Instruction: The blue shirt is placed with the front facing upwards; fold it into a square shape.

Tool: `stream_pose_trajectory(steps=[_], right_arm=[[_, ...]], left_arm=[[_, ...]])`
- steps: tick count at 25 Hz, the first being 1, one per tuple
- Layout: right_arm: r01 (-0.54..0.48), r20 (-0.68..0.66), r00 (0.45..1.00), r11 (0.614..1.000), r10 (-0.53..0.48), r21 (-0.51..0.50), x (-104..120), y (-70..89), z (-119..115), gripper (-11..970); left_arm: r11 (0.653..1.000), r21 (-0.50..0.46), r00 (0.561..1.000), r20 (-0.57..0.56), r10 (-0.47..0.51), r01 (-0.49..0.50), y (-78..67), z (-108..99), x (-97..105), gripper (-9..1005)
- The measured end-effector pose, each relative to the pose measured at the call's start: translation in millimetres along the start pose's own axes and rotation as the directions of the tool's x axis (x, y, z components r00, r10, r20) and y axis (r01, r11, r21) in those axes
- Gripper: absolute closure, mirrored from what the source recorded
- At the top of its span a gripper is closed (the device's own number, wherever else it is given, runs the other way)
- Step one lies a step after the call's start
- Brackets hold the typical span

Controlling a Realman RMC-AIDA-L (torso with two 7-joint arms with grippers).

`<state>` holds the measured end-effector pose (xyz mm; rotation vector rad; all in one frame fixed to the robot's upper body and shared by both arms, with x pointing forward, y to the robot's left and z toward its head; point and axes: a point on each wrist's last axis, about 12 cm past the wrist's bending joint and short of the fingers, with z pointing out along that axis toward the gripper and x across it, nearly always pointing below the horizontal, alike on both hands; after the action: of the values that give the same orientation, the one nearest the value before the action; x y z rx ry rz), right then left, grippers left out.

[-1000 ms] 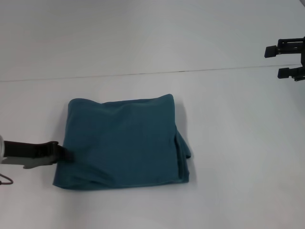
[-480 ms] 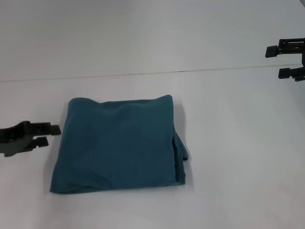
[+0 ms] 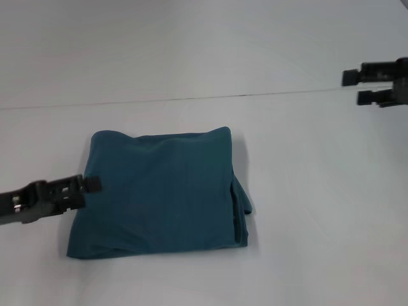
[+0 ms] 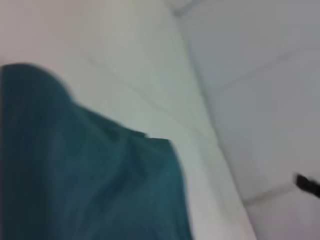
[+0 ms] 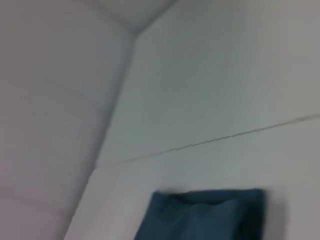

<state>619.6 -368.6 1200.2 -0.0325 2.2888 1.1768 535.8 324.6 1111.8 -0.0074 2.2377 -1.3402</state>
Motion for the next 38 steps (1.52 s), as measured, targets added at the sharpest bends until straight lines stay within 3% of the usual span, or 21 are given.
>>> stream_pose_trajectory(steps=[3,7,14,19,25,31,38], right_arm=[[0.237,-0.019,0.971,0.966,-0.240,-0.106,19.9,6.2,7.3,64],[0.436,-0.026,0.892,0.874,-0.451,-0.214,56.8,10.2,20.3,64],[0.548,-0.023,0.815,0.783,-0.579,-0.293,109.2,7.2,40.2,63],[0.531,-0.046,0.816,0.779,-0.576,-0.332,129.0,7.0,54.0,63],[0.490,-0.037,0.846,0.803,-0.532,-0.340,140.5,6.6,69.4,63],[0.440,-0.021,0.884,0.847,-0.467,-0.299,153.4,-5.2,76.7,63],[0.462,0.043,0.882,0.842,-0.469,-0.280,161.5,-12.9,77.3,63]], left_arm=[[0.984,0.081,0.988,-0.004,0.158,-0.157,-5.3,-12.1,7.3,120],[0.938,0.156,0.950,-0.004,0.313,-0.308,-10.5,-25.5,17.4,81],[0.852,0.206,0.869,-0.011,0.495,-0.482,-11.0,-22.6,30.7,90],[0.830,0.245,0.850,-0.043,0.526,-0.501,-12.3,-12.2,41.2,92],[0.845,0.251,0.869,-0.033,0.494,-0.472,-15.3,9.6,46.4,92],[0.871,0.224,0.889,-0.042,0.456,-0.436,-12.0,25.2,47.7,93],[0.874,0.205,0.888,-0.043,0.458,-0.441,-8.6,29.5,48.3,93]])
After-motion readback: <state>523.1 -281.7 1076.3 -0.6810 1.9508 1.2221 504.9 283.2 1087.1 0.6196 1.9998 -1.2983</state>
